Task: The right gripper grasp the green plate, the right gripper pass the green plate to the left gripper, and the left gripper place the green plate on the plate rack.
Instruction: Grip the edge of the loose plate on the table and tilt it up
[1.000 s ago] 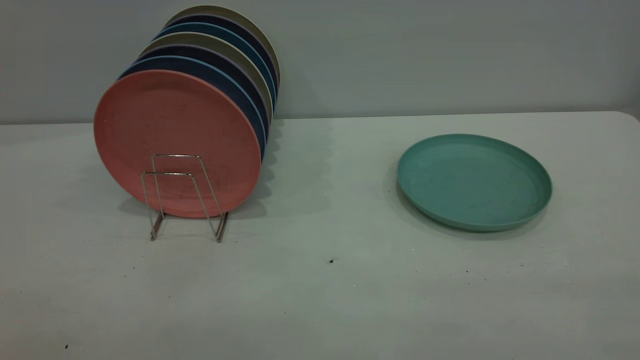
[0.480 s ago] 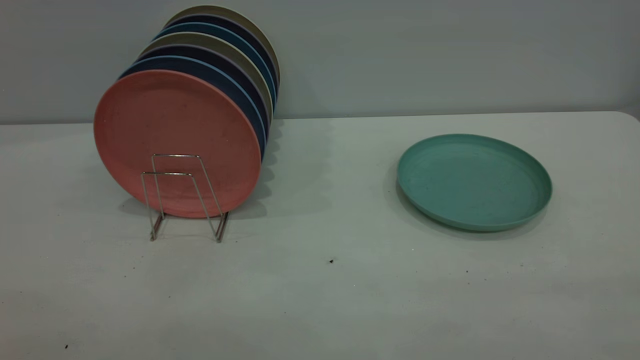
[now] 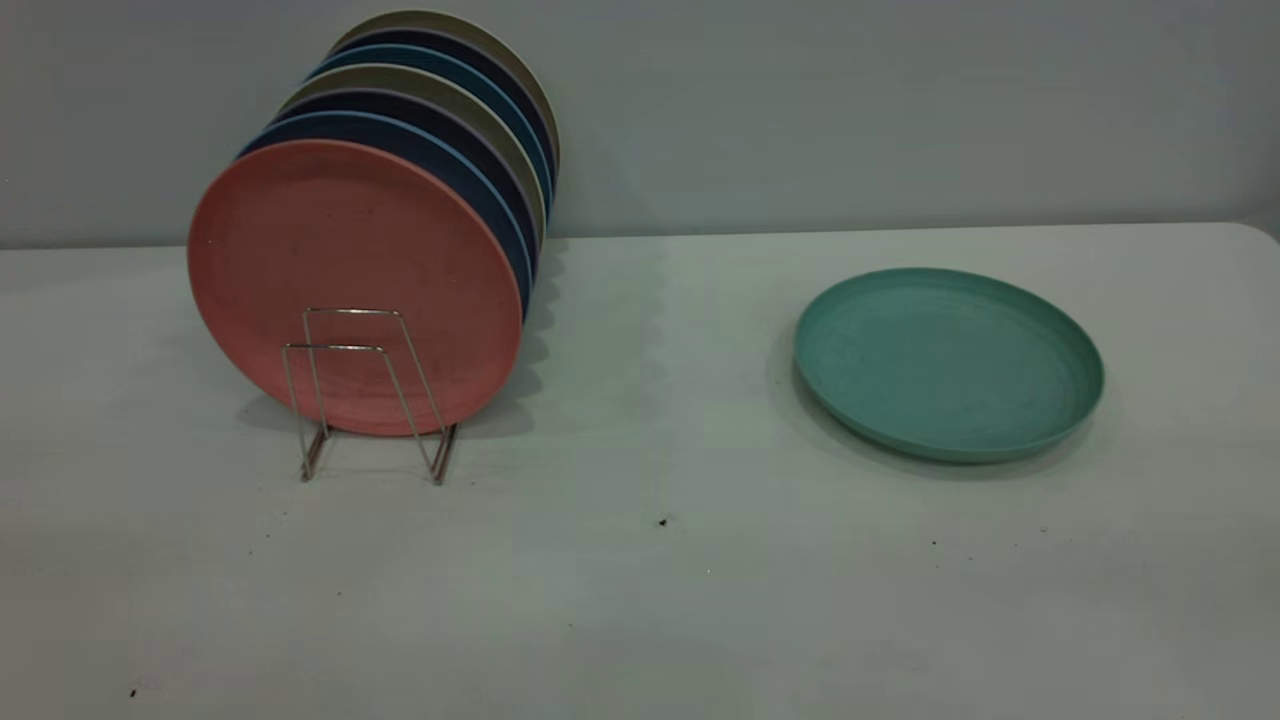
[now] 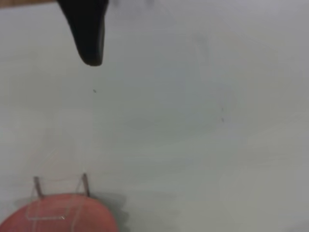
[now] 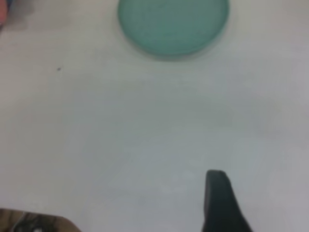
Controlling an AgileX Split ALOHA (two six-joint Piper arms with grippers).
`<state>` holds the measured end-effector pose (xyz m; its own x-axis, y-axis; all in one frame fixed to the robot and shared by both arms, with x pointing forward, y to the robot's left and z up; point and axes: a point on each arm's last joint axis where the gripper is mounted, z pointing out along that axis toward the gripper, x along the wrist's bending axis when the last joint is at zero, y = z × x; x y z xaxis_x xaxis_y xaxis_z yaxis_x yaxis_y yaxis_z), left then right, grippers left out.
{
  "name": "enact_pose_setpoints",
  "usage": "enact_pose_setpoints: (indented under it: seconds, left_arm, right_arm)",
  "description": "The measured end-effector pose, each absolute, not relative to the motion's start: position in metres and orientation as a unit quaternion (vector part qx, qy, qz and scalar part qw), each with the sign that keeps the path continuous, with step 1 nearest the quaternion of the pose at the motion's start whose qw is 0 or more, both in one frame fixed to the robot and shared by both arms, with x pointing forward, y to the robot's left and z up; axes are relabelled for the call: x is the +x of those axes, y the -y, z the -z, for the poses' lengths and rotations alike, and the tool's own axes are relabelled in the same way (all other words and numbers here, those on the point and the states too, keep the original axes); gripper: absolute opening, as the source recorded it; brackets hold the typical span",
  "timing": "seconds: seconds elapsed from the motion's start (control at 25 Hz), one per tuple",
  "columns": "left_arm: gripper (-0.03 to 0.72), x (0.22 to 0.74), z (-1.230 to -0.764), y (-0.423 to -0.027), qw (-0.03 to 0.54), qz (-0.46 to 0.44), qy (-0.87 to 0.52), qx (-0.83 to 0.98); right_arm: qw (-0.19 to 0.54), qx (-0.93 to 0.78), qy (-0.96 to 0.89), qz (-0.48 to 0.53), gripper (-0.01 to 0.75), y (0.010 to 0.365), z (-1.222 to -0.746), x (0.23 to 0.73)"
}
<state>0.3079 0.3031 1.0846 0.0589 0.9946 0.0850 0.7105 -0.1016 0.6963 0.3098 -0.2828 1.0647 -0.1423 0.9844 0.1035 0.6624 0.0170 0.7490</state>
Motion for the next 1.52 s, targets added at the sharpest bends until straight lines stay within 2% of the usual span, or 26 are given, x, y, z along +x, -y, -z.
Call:
enact_pose_setpoints:
  seconds: [0.16, 0.44, 0.68, 0.92, 1.12, 1.32, 1.52]
  left_arm:
    - [0.517, 0.368, -1.094, -0.302, 0.218, -0.258, -0.629, 0.7]
    - [0.532, 0.455, -1.084, -0.298, 0.199, -0.215, -0.632, 0.718]
    - [0.532, 0.508, -1.057, -0.279, 0.244, -0.131, -0.634, 0.722]
    - [0.532, 0.542, -1.03, -0.221, 0.313, -0.061, -0.549, 0.773]
    - [0.534, 0.558, -0.995, -0.163, 0.366, -0.007, -0.526, 0.768]
    - [0.534, 0.559, -0.952, -0.116, 0.376, 0.034, -0.512, 0.772]
    - [0.534, 0.562, -0.926, -0.097, 0.39, 0.041, -0.527, 0.754]
  right_arm:
    - [0.218, 0.618, -0.681, -0.326, 0.514, 0.284, -1.074, 0.354]
    - [0.169, 0.613, -0.698, -0.329, 0.527, 0.278, -1.052, 0.419]
    - [0.087, 0.607, -0.713, -0.341, 0.527, 0.268, -1.01, 0.466]
    - [0.026, 0.626, -0.703, -0.336, 0.527, 0.265, -0.965, 0.52]
    - [0.013, 0.627, -0.705, -0.331, 0.523, 0.267, -0.94, 0.568]
    - [0.001, 0.653, -0.686, -0.322, 0.523, 0.288, -0.91, 0.607]
    - [-0.021, 0.677, -0.661, -0.323, 0.523, 0.321, -0.879, 0.638]
